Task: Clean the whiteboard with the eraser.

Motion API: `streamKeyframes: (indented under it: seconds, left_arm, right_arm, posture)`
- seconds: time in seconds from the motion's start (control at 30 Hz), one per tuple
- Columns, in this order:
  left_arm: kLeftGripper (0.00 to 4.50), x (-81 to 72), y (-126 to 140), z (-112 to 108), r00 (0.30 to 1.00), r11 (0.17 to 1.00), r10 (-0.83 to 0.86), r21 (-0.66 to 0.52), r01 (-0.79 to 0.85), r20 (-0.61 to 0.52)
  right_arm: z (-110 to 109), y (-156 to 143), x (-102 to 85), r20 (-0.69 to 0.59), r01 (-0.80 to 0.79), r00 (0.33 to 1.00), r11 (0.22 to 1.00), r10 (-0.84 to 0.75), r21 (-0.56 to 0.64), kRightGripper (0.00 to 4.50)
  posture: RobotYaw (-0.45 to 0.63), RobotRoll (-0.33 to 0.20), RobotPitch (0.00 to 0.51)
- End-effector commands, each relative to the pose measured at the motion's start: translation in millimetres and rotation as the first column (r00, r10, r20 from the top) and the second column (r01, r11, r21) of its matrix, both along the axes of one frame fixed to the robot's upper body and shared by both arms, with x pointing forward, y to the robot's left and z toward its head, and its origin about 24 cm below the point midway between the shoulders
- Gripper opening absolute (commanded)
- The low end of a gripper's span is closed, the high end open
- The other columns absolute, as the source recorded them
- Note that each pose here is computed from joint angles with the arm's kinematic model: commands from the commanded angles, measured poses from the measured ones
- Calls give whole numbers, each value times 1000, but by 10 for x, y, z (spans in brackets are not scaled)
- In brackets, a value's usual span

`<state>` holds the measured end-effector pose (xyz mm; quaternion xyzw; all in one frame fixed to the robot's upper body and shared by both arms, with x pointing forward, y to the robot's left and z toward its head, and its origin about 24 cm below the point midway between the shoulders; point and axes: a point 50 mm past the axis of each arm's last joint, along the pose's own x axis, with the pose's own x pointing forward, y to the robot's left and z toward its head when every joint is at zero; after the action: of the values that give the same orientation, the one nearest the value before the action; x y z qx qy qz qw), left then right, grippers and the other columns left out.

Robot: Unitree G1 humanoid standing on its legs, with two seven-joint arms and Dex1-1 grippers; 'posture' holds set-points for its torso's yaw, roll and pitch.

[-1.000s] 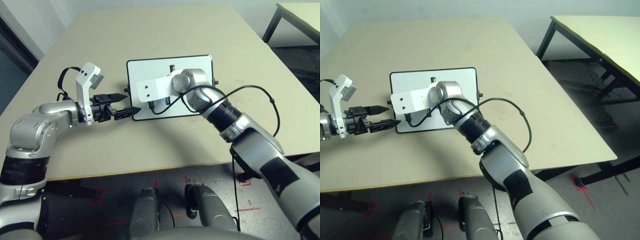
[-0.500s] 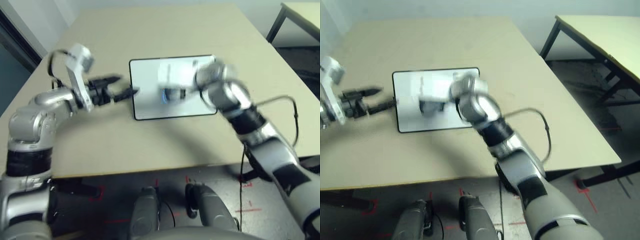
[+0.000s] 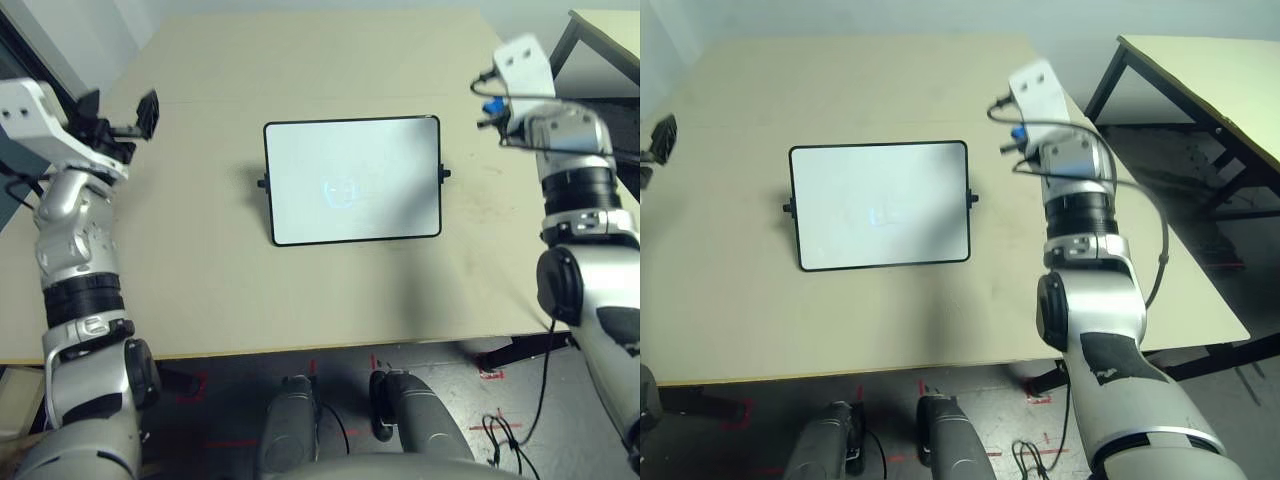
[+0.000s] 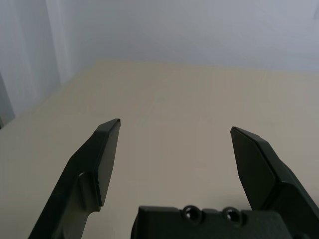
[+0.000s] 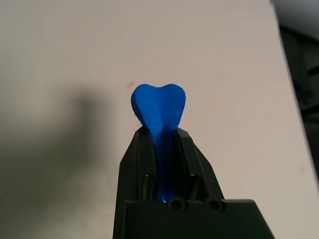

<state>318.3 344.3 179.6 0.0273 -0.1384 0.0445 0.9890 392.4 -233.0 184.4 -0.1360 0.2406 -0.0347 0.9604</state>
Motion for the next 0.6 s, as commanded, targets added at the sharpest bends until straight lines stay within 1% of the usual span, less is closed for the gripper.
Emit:
streamKeyframes:
  seconds: [0.03,0.2,0.27,0.4,0.5,0.53,0.6]
  left_arm:
    - [4500,-14,-19,-222,998,1000,-8,-2,8,-63]
    - [4500,-1,-92,-309,994,999,-43,-19,42,-98]
    - [4500,19,-123,-315,993,998,-58,-19,57,-104]
    - [4500,69,-178,-282,993,997,-69,-25,67,-92]
    - [4500,101,-204,-275,994,997,-67,-34,64,-81]
    - [4500,108,-210,-274,995,997,-66,-33,63,-75]
    - [4500,117,-210,-271,996,998,-60,-36,58,-66]
  right_arm:
    - [-307,64,-84,-98,7,995,997,0,72,409]
    - [-463,145,-132,-164,-12,986,990,35,137,409]
    - [-466,141,-110,-130,-22,991,986,44,166,1130]
    - [-353,44,-16,74,-99,993,981,88,169,2443]
    - [-277,-62,20,221,-127,971,980,91,155,3458]
    - [-253,-107,21,270,-131,959,983,92,129,3753]
    - [-225,-196,18,338,-115,938,988,73,107,4424]
  posture:
    - [3,0,107]
    - [-2,0,111]
    - [2,0,108]
    - [17,0,102]
    - [13,0,101]
    - [8,0,101]
    - [-1,0,100]
